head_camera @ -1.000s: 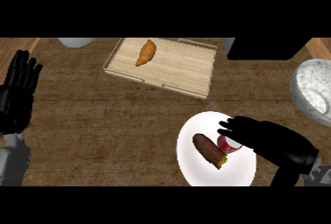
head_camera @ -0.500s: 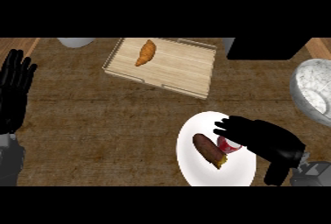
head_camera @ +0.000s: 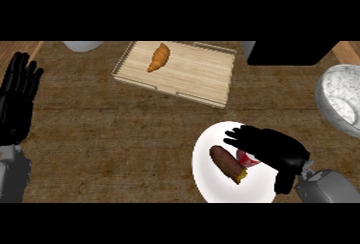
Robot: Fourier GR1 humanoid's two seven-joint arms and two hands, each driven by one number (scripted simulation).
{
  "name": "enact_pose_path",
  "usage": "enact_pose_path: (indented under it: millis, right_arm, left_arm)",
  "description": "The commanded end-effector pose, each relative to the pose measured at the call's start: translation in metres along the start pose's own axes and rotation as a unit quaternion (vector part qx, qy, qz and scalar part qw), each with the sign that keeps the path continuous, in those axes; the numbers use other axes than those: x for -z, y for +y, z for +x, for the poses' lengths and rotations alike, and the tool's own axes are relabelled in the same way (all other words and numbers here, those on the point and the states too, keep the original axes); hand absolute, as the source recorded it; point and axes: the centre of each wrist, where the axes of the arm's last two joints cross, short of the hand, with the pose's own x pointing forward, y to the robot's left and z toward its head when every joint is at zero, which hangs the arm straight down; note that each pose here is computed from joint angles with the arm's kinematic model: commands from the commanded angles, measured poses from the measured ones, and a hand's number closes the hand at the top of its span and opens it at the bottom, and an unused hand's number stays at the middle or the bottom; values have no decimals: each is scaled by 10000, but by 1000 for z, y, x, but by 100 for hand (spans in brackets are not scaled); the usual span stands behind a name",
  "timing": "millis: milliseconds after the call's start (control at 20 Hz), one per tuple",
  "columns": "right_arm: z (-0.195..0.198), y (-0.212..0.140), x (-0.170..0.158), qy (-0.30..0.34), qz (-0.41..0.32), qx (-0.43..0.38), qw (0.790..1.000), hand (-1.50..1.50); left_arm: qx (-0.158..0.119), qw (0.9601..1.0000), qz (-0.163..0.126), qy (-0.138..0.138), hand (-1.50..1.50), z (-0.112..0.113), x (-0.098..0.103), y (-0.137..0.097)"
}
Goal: Pick the can from the plate and place it in the bowl
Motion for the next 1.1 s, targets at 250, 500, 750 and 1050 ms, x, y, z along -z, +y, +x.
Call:
enact_pose_path:
  millis: [250, 500, 750, 1050]
  right_arm:
    - [-14, 15, 17, 363, 113, -28, 9993, -150]
    - [-31, 26, 18, 481, 206, -99, 9986, -150]
    - [-34, 21, 28, -28, -383, -123, 9992, 150]
    - [-35, 14, 34, -193, -595, -251, 9977, 150]
  left_arm:
    - [-85, 9999, 83, -6, 0, -15, 3, 10]
    - [-5, 10000, 41, 40, 0, -16, -6, 9]
    - [-91, 10000, 16, 19, 0, -3, -1, 8]
    - [-9, 10000, 0, 0, 0, -4, 11, 9]
